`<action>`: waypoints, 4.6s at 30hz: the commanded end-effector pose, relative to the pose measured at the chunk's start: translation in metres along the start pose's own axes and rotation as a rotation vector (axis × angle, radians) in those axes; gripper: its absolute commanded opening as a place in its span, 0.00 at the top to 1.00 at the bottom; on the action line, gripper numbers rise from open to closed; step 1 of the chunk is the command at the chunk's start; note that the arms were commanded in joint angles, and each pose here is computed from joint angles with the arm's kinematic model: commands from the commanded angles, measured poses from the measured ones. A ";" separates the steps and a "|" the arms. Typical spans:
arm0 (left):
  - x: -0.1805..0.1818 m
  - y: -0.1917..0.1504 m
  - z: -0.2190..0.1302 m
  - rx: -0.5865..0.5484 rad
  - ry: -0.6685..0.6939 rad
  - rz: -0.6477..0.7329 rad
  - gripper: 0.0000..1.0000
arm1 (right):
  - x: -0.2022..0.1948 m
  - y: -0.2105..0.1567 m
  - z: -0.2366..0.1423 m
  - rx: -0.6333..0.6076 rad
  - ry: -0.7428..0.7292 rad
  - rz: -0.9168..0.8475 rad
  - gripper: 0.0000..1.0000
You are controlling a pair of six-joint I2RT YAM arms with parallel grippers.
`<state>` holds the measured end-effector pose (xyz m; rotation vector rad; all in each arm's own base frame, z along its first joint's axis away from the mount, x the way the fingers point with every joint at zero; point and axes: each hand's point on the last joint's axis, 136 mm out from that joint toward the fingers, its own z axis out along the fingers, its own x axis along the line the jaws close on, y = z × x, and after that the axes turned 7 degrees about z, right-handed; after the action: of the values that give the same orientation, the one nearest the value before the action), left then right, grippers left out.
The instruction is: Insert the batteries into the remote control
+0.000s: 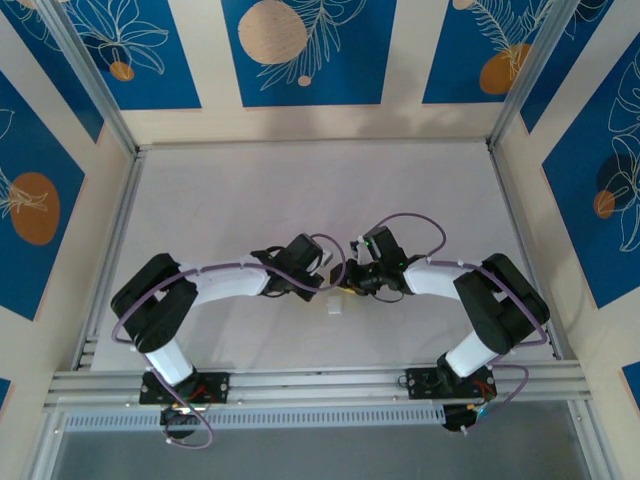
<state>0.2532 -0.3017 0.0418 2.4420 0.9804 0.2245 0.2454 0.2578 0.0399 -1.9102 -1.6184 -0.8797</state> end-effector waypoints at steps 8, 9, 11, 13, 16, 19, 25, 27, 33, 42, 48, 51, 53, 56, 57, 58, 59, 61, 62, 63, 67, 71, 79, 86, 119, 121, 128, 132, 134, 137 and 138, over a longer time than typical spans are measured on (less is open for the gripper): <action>-0.004 0.011 -0.014 -0.049 -0.010 -0.011 0.94 | 0.006 -0.002 0.000 0.026 0.016 0.009 0.57; -0.004 0.011 -0.014 -0.051 -0.009 -0.010 0.93 | 0.005 -0.003 0.000 0.026 0.013 0.010 0.57; -0.005 0.011 -0.013 -0.042 -0.012 -0.005 0.92 | 0.005 -0.003 0.001 0.028 0.012 0.009 0.57; -0.005 0.007 -0.008 -0.019 -0.014 -0.003 0.90 | 0.004 -0.003 0.001 0.029 0.012 0.010 0.57; -0.004 0.003 -0.005 -0.004 -0.011 -0.004 0.90 | 0.003 -0.003 0.002 0.028 0.013 0.013 0.57; -0.003 0.000 -0.004 0.006 -0.008 -0.002 0.87 | 0.002 -0.004 0.002 0.030 0.010 0.013 0.57; -0.003 -0.004 0.000 0.033 -0.005 0.005 0.83 | 0.002 -0.004 0.004 0.033 0.014 0.017 0.57; -0.004 -0.007 0.002 0.048 -0.008 0.007 0.75 | 0.002 -0.004 0.004 0.032 0.015 0.016 0.57; -0.003 -0.011 0.005 0.067 -0.006 0.008 0.79 | 0.001 -0.004 0.004 0.029 0.012 0.017 0.57; -0.002 0.001 -0.007 0.011 0.002 -0.007 0.93 | 0.002 -0.004 0.005 0.031 0.015 0.016 0.57; -0.002 0.014 -0.018 -0.042 0.004 -0.017 0.93 | 0.001 -0.004 0.005 0.031 0.014 0.019 0.57; -0.002 0.014 -0.017 -0.046 0.005 -0.018 0.94 | 0.002 -0.004 0.005 0.032 0.014 0.018 0.57; -0.001 0.015 -0.016 -0.051 0.010 -0.021 0.94 | 0.001 -0.004 0.005 0.033 0.012 0.018 0.57; 0.000 0.014 -0.013 -0.052 0.012 -0.021 0.94 | 0.000 -0.004 0.006 0.035 0.010 0.021 0.57; 0.000 0.014 -0.012 -0.051 0.013 -0.021 0.94 | 0.000 -0.004 0.006 0.036 0.009 0.021 0.57; 0.000 0.014 -0.011 -0.049 0.014 -0.021 0.93 | 0.001 -0.004 0.006 0.038 0.011 0.022 0.57; 0.000 0.013 -0.010 -0.044 0.016 -0.022 0.91 | 0.000 -0.004 0.007 0.039 0.009 0.023 0.57; 0.000 0.011 -0.009 -0.035 0.012 -0.020 0.83 | 0.001 -0.004 0.007 0.037 0.010 0.020 0.57; -0.001 0.010 -0.008 -0.026 0.009 -0.018 0.76 | 0.001 -0.004 0.007 0.037 0.010 0.019 0.57; -0.002 0.009 -0.008 -0.014 0.003 -0.013 0.73 | 0.001 -0.004 0.007 0.036 0.009 0.020 0.57; -0.001 0.001 -0.007 0.038 0.007 0.001 0.72 | 0.001 -0.003 0.008 0.037 0.015 0.021 0.57; -0.004 -0.004 -0.003 0.072 -0.005 0.000 0.72 | 0.000 -0.005 0.009 0.040 0.017 0.023 0.57; 0.000 -0.015 0.005 0.139 0.018 0.000 0.72 | -0.001 -0.006 0.008 0.036 0.014 0.022 0.57; 0.002 -0.014 0.003 0.133 0.027 -0.004 0.89 | -0.002 -0.006 0.009 0.038 0.013 0.027 0.57; -0.004 -0.007 -0.001 0.147 0.009 -0.026 0.74 | -0.003 -0.005 0.014 0.046 0.014 0.028 0.57; -0.002 -0.006 -0.001 0.148 0.017 -0.027 0.73 | -0.004 -0.006 0.016 0.049 0.013 0.029 0.57; -0.003 -0.003 -0.001 0.152 0.020 -0.021 0.73 | -0.004 -0.007 0.020 0.060 0.017 0.027 0.60; -0.004 -0.003 0.001 0.161 0.019 -0.015 0.73 | -0.004 -0.006 0.019 0.054 0.018 0.025 0.61; -0.004 -0.005 0.004 0.170 0.019 -0.012 0.73 | -0.003 -0.006 0.019 0.054 0.016 0.025 0.61; -0.002 -0.011 0.008 0.196 0.028 -0.013 0.73 | -0.002 -0.004 0.017 0.047 0.016 0.023 0.62; -0.002 -0.014 0.009 0.203 0.031 -0.013 0.73 | -0.002 -0.004 0.017 0.048 0.017 0.023 0.61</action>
<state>0.2522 -0.3012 0.0374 2.5649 1.0738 0.1734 0.2458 0.2652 0.0273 -1.8961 -1.5860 -0.8533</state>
